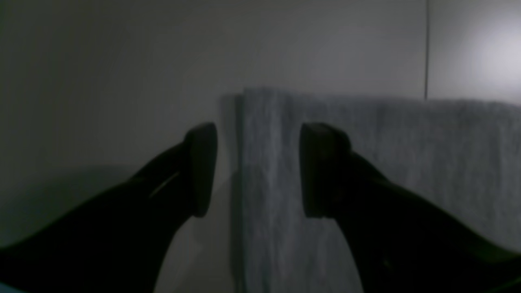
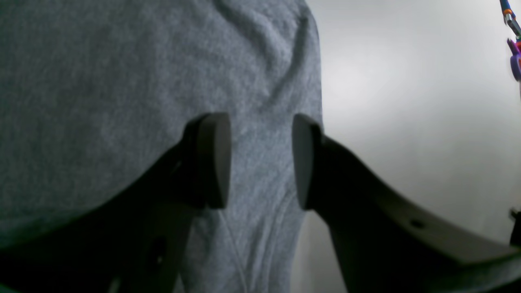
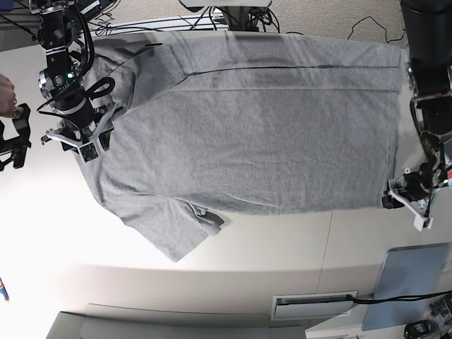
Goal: Fold the T-shirt properly
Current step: 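Move both grippers to the hem corners and grasp them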
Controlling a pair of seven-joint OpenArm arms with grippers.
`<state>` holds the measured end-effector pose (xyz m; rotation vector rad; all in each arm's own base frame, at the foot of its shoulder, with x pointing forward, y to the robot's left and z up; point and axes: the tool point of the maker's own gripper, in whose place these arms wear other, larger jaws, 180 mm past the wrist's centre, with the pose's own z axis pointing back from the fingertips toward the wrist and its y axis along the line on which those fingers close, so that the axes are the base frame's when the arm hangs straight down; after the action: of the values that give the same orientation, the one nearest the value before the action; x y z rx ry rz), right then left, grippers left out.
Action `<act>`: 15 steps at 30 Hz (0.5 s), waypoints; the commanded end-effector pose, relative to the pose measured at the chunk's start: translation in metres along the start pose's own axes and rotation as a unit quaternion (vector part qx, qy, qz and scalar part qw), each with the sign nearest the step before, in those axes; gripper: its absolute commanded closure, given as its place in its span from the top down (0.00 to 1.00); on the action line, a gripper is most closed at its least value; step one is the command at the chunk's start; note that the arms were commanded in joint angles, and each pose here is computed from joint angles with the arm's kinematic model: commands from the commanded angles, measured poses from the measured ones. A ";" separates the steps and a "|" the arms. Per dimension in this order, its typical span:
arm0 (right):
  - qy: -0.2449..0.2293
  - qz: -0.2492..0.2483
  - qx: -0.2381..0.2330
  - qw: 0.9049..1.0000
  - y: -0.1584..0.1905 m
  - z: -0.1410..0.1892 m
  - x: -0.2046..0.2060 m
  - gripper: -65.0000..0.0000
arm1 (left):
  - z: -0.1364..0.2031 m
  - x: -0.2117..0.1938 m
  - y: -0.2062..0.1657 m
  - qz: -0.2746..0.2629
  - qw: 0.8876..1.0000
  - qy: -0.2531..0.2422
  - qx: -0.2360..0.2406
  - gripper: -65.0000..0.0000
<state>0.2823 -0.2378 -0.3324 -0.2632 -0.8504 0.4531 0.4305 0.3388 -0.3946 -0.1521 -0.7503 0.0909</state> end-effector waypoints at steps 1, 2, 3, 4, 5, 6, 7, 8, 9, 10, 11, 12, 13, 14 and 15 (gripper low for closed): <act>-0.021 0.005 -0.011 1.000 -0.009 0.002 0.013 0.38 | 0.003 0.023 0.002 -0.004 1.000 -0.027 0.007 0.51; -0.020 0.006 -0.010 1.000 -0.009 0.002 0.012 0.38 | 0.000 0.020 0.002 -0.003 1.000 -0.024 0.012 0.51; -0.018 0.008 -0.008 1.000 -0.008 0.002 0.012 0.38 | -0.002 0.018 0.001 -0.003 1.000 -0.024 0.012 0.51; -0.017 0.010 -0.007 1.000 -0.008 0.002 0.011 0.38 | -0.004 0.016 0.000 -0.005 1.000 -0.024 0.014 0.51; -0.016 0.011 -0.005 1.000 -0.007 0.002 0.011 0.38 | -0.006 0.012 0.001 -0.008 1.000 -0.021 0.017 0.51; -0.013 0.012 -0.005 1.000 -0.007 0.002 0.010 0.38 | -0.008 0.009 0.003 -0.009 0.999 -0.019 0.024 0.51; -0.010 0.013 -0.005 1.000 -0.008 0.002 0.009 0.38 | -0.009 0.005 0.006 -0.010 0.999 -0.016 0.033 0.51; -0.009 0.014 -0.006 1.000 -0.008 0.003 0.009 0.38 | -0.010 0.002 0.009 -0.010 0.999 -0.014 0.041 0.51; -0.009 0.015 -0.006 1.000 -0.009 0.003 0.009 0.38 | -0.011 -0.002 0.010 -0.010 0.999 -0.010 0.044 0.51; -0.009 0.016 -0.006 1.000 -0.009 0.003 0.009 0.38 | -0.013 -0.005 0.009 -0.010 0.999 -0.007 0.043 0.51; -0.010 0.015 -0.006 1.000 -0.009 0.002 0.010 0.38 | -0.014 -0.008 0.006 -0.010 0.999 -0.003 0.035 0.51; -0.012 0.016 -0.007 1.000 -0.010 0.002 0.011 0.38 | -0.015 -0.011 0.001 -0.014 1.000 0.000 0.023 0.51; -0.013 0.016 -0.007 1.000 -0.010 0.002 0.012 0.38 | -0.015 -0.012 -0.005 -0.020 1.000 0.002 0.008 0.51; -0.015 0.017 -0.008 1.000 -0.011 0.002 0.014 0.38 | -0.016 -0.014 -0.010 -0.025 1.000 0.005 -0.005 0.51; -0.016 0.017 -0.008 1.000 -0.012 0.001 0.015 0.38 | -0.017 -0.015 -0.014 -0.028 0.999 0.009 -0.014 0.51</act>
<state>0.2848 -0.2377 -0.3312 -0.2645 -0.8359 0.4779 0.4245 0.3173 -0.4241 -0.1644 -0.7303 0.0336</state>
